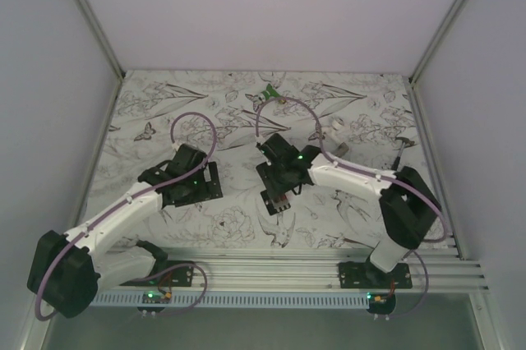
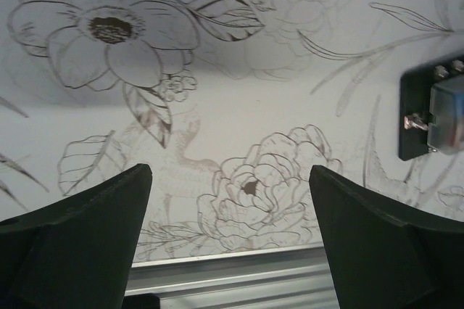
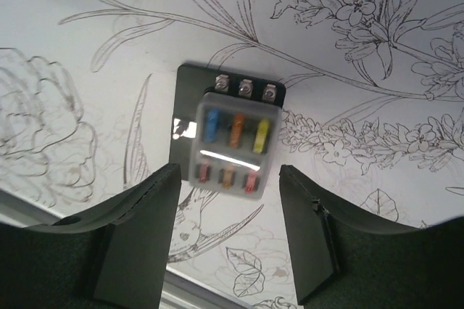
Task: Snap on the fuse box
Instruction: Close the fuse box cover on the fuse box base.
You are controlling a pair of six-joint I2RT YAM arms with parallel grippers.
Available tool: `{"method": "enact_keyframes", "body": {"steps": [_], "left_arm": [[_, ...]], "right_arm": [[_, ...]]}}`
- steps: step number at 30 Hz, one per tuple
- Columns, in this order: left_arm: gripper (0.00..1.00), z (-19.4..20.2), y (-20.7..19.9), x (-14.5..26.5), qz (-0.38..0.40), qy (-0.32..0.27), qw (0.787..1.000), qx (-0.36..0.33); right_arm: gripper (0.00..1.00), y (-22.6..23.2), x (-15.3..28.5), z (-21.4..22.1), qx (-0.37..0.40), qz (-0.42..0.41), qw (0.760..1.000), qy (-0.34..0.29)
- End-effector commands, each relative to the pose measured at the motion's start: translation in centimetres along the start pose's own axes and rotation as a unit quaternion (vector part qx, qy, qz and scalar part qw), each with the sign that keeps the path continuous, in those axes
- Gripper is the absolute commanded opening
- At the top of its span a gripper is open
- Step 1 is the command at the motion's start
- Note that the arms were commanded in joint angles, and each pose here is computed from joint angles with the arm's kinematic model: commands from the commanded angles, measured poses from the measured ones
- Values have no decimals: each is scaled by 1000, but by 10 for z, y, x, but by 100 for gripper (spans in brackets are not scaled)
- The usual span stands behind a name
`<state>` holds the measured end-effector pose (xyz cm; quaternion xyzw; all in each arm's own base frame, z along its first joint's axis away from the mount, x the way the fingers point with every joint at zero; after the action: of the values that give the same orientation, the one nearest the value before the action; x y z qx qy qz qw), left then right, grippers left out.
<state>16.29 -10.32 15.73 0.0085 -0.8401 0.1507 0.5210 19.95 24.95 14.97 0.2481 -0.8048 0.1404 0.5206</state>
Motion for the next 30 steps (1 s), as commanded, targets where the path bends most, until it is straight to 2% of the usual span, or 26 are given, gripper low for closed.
{"method": "enact_keyframes", "body": {"steps": [1, 7, 11, 15, 20, 30], "left_arm": [[94, -3, -21, 5, 64, 24, 998, 0], [91, -6, -47, 1, 90, 46, 995, -19], [86, -6, -69, -6, 96, 63, 993, -42], [78, -8, -94, -13, 108, 77, 989, -67], [64, -8, -118, -25, 119, 103, 984, -89], [50, -1, -149, -43, 145, 154, 972, -107]], "right_arm": [[64, -3, 18, -3, -25, -42, 998, -47], [65, -15, 17, 8, -47, -62, 995, -59], [57, -32, 13, 18, -88, -100, 988, -73], [54, -37, 12, 25, -108, -158, 977, -88], [49, -44, 7, 32, -124, -184, 971, -90], [41, -51, -6, 42, -146, -214, 962, -87]]}}
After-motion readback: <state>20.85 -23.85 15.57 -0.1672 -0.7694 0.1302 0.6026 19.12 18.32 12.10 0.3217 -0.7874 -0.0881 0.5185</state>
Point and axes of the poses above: each gripper's point midway between its finger pads, its own x axis back along the fingers, its own y axis along the line the jaws close on, z = x × y, the point moved 10 cm from there along x, back along the fingers
